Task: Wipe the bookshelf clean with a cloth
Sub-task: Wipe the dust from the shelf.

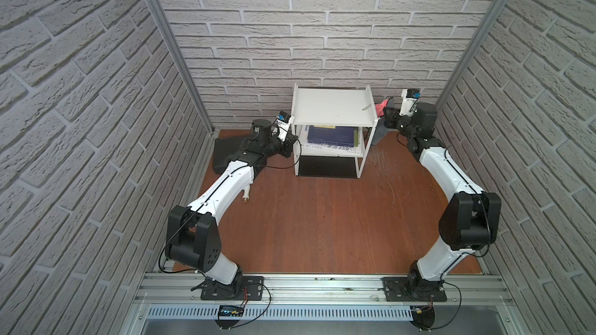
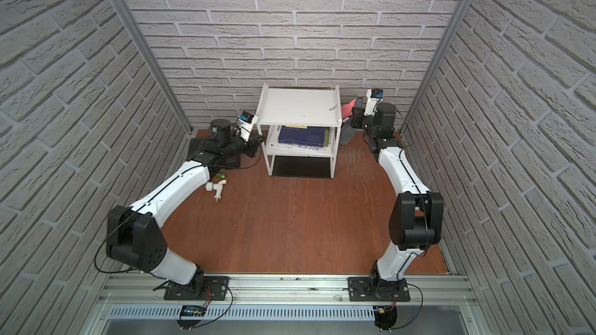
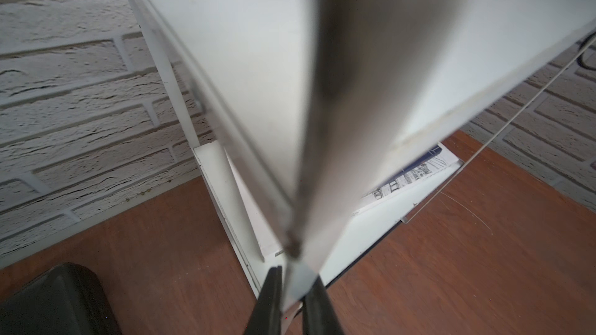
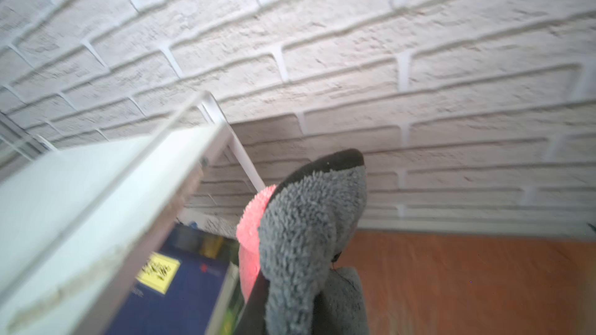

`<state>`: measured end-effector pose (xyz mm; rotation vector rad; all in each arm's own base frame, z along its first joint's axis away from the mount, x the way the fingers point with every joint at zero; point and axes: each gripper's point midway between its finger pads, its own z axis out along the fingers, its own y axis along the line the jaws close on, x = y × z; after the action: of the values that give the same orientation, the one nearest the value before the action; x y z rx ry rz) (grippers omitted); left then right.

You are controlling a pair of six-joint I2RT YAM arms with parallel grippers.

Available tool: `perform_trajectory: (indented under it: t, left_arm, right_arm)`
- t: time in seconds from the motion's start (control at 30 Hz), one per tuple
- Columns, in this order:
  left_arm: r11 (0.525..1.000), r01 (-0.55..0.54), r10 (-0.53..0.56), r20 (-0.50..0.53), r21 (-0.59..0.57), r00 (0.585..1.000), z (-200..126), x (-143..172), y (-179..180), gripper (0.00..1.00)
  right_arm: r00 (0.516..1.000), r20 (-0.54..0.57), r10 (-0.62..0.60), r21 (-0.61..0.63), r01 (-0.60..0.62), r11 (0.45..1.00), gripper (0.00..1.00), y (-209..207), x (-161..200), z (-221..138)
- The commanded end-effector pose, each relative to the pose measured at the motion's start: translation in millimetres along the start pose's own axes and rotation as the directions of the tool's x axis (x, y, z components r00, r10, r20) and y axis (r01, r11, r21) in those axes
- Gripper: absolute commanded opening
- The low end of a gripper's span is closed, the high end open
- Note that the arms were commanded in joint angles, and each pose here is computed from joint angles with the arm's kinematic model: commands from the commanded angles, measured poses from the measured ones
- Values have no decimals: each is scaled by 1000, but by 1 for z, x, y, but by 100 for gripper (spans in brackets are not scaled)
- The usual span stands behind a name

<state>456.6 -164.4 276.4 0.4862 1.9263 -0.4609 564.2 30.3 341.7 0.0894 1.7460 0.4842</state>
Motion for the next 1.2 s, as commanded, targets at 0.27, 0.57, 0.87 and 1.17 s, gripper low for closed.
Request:
perform_trajectory:
  t: [0.27, 0.57, 0.87, 1.17]
  left_arm:
    - [991, 114, -121, -89, -76, 989, 6, 22, 24, 0]
    - [991, 110, -117, -92, -79, 989, 3, 23, 23, 0]
    - [991, 115, -121, -77, -74, 990, 0, 21, 20, 0]
    - [991, 112, -118, -84, -73, 989, -1, 23, 19, 0]
  right_arm:
    - [998, -9, 57, -14, -58, 998, 3, -20, 29, 41]
    - [965, -257, 55, -167, -101, 981, 3, 0, 103, 26]
    - [924, -383, -2, 44, 20, 999, 3, -27, 145, -63]
    - [916, -381, -121, 73, 161, 984, 3, -9, 108, -120]
